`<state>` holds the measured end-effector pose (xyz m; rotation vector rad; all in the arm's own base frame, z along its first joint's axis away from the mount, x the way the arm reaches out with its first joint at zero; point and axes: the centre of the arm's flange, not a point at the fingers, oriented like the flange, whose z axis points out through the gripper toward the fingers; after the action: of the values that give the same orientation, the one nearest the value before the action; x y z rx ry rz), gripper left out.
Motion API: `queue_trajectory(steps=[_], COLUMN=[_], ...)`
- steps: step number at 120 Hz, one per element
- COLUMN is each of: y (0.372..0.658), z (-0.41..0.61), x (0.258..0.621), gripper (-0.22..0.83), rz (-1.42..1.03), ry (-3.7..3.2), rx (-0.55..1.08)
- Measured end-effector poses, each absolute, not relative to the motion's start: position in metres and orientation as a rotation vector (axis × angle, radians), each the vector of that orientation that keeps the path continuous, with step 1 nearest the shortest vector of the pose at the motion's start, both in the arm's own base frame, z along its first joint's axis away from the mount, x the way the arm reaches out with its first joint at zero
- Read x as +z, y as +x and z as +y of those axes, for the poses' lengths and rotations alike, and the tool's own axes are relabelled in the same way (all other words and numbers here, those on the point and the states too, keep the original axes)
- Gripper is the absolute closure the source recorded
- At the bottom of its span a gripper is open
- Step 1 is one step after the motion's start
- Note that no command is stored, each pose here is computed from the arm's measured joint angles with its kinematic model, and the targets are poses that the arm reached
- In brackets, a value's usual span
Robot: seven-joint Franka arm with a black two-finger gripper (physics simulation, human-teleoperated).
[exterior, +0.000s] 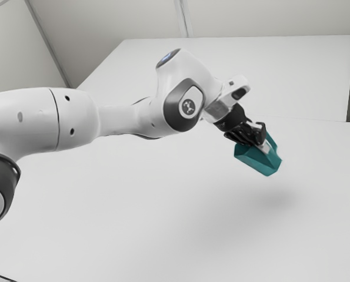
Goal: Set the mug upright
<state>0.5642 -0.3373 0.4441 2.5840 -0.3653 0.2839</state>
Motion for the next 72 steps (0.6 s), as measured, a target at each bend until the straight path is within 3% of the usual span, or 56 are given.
queue_trajectory(steps=[29,72], y=[0.582,0.605], z=[-0.253,-0.121], x=[0.459,0.458], gripper=[0.78,0.78], rz=[-0.496,-0.408], ry=[2.828,2.999], rx=[0.215,0.09])
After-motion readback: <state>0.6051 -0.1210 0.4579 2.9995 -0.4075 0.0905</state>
